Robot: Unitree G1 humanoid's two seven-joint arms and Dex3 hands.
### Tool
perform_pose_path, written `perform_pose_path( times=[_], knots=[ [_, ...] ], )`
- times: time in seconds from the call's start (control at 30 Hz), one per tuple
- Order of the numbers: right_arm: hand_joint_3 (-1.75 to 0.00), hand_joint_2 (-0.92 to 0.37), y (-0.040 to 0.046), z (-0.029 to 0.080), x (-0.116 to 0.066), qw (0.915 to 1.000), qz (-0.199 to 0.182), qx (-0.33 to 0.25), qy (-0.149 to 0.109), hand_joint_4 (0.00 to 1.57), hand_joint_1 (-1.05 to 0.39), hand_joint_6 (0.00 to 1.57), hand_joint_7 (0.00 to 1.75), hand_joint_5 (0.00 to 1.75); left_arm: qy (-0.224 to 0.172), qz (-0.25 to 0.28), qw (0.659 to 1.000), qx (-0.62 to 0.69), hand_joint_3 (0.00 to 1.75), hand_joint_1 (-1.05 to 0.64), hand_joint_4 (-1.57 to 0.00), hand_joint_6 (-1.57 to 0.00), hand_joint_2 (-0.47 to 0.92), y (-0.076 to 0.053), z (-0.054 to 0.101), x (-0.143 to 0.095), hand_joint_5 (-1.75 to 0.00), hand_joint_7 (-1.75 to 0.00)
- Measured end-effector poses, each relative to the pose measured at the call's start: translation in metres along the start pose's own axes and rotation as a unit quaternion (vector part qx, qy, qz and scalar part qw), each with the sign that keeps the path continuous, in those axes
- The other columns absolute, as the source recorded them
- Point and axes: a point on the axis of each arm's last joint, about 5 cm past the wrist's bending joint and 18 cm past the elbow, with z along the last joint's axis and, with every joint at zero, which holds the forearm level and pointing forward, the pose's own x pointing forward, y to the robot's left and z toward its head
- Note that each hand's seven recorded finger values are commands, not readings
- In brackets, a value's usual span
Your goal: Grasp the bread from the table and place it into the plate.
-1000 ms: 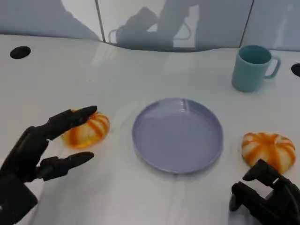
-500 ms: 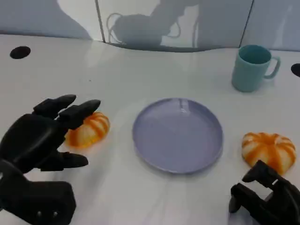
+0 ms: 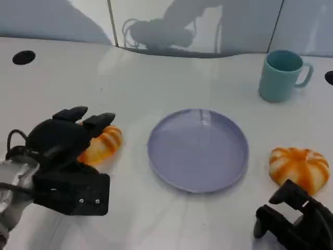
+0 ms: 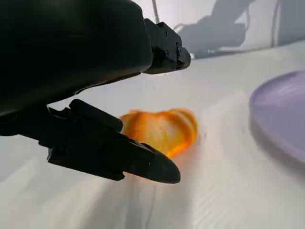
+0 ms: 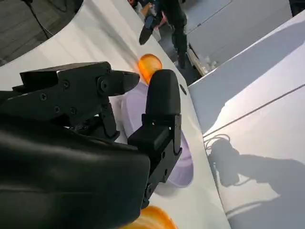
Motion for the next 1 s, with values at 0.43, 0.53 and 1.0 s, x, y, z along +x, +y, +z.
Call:
perform_pose_path(
  times=[0.43, 0.53, 1.0],
  knots=[
    [-0.21, -0.92, 0.0002, 0.001, -0.002, 1.0, 0.0, 0.002, -0.001, 0.77, -0.64, 0.65, 1.42, 1.6, 0.083, -0.111, 0.989, 0.05, 0.0, -0.58, 0.0, -0.04, 0.86, -0.012, 0.003, 0.036, 0.0, 0.0],
    [-0.2, -0.92, -0.0002, 0.001, -0.002, 1.0, -0.002, 0.002, -0.001, 0.77, -0.64, 0.65, 1.42, 1.6, 0.09, -0.116, 0.988, 0.055, 0.0, -0.58, 0.0, -0.04, 0.85, -0.014, 0.006, 0.041, 0.0, -0.01],
    [-0.16, -0.92, -0.0013, 0.002, -0.005, 1.0, -0.001, 0.001, -0.001, 0.75, -0.65, 0.66, 1.4, 1.61, 0.089, -0.083, 0.991, 0.051, 0.08, -0.24, -0.76, -0.77, 0.92, -0.02, 0.015, 0.048, -0.3, -0.11]
  ],
)
